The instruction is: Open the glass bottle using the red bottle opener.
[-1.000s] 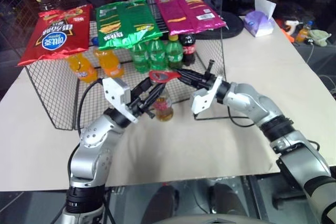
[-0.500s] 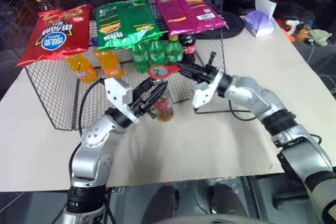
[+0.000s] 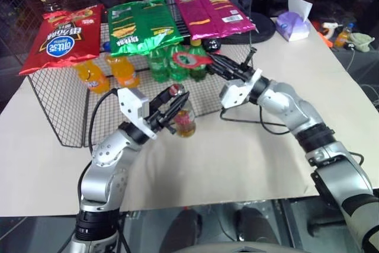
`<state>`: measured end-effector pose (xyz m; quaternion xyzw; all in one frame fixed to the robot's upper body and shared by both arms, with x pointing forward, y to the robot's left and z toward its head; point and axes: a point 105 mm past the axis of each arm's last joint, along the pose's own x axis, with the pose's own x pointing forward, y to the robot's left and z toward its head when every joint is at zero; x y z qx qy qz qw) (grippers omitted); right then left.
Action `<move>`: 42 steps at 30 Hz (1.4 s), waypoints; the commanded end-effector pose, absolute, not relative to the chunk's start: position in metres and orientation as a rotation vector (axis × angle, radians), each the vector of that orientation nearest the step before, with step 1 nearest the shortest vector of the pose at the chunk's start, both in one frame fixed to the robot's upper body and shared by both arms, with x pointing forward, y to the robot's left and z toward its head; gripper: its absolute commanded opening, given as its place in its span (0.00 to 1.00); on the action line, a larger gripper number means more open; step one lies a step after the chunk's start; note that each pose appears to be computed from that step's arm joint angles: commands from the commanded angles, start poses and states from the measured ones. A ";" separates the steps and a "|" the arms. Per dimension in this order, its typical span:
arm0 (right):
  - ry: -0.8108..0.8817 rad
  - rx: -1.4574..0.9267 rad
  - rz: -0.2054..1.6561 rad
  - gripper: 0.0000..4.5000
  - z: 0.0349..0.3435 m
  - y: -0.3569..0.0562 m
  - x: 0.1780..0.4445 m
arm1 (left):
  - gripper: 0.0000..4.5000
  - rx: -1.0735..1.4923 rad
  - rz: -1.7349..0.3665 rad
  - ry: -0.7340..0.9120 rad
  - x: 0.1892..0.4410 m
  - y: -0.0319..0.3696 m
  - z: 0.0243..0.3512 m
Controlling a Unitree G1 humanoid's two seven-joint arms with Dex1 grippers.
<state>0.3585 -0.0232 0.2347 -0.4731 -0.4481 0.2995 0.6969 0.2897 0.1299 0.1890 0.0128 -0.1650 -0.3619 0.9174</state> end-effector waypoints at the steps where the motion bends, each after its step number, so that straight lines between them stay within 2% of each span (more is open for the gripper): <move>1: -1.002 -1.000 0.612 0.00 0.245 -0.032 0.360 | 0.24 0.000 -0.781 -0.251 0.290 0.122 0.168; 8: -0.973 -0.982 0.609 0.00 0.240 -0.034 0.362 | 0.24 0.014 -0.775 -0.263 0.291 0.122 0.170; 10: -0.967 -0.981 0.610 0.00 0.239 -0.035 0.362 | 0.46 0.015 -0.775 -0.266 0.291 0.122 0.171; 11: -0.965 -0.980 0.609 0.00 0.239 -0.035 0.362 | 0.49 0.016 -0.774 -0.267 0.291 0.121 0.171; 16: -0.960 -0.974 0.610 0.00 0.239 -0.035 0.362 | 0.98 0.027 -0.766 -0.274 0.292 0.122 0.172; 33: -0.931 -0.957 0.615 0.00 0.236 -0.041 0.363 | 0.98 0.018 -0.769 -0.261 0.285 0.123 0.167; 42: -0.625 -0.740 0.668 0.00 0.208 -0.071 0.370 | 0.98 0.036 -0.774 -0.199 0.272 0.131 0.153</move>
